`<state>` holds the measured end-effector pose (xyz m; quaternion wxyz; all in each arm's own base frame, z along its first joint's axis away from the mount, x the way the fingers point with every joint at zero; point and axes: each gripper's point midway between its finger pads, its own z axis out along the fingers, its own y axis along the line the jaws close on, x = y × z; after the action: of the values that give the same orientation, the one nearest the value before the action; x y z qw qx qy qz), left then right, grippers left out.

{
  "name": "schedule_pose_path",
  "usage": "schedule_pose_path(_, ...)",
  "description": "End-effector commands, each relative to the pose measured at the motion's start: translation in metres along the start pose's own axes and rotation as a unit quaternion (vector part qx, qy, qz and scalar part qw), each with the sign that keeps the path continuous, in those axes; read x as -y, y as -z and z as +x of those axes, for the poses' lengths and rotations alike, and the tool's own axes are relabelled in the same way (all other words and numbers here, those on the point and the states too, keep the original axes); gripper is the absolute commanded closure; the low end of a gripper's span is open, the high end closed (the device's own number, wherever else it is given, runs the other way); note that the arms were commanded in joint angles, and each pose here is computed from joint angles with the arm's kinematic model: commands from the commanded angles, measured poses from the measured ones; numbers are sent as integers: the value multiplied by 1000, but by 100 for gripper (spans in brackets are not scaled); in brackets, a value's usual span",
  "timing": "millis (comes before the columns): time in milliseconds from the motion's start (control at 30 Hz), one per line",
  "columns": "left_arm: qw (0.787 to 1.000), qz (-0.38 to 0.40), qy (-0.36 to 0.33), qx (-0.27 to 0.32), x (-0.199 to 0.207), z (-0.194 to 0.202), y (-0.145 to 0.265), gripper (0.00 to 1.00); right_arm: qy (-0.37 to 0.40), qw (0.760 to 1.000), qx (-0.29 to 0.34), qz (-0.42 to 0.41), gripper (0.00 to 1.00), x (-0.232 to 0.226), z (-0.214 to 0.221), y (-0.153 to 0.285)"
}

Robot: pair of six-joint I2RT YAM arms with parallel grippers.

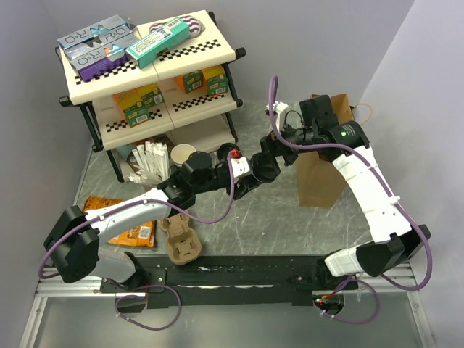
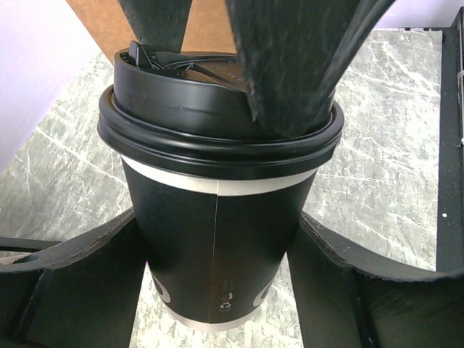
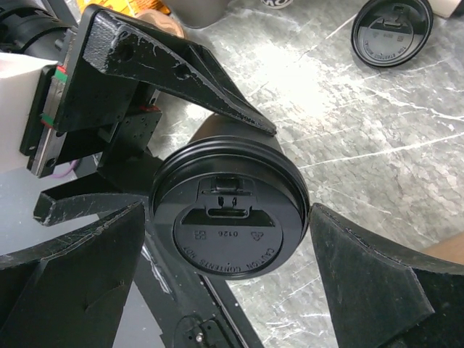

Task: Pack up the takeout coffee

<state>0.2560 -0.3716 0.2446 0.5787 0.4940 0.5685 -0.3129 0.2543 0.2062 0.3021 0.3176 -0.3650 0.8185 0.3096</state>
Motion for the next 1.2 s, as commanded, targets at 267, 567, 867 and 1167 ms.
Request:
schedule_pose_path(267, 999, -9, -8, 40, -7, -29, 7, 45, 15, 1000, 1, 5, 7, 1, -5, -3)
schedule_pose_path(567, 999, -33, -5, 35, -15, -26, 6, 23, 36, 999, -7, 11, 28, 4, -1, -3)
schedule_pose_path(867, 996, -89, 8, -22, -36, -4, 13, 1, 54, 994, 43, 80, 33, 20, -31, 33)
schedule_pose_path(1167, 998, -51, 19, 18, -30, -64, 35, 1, 15, 974, 163, 160, 36, 60, -74, 111)
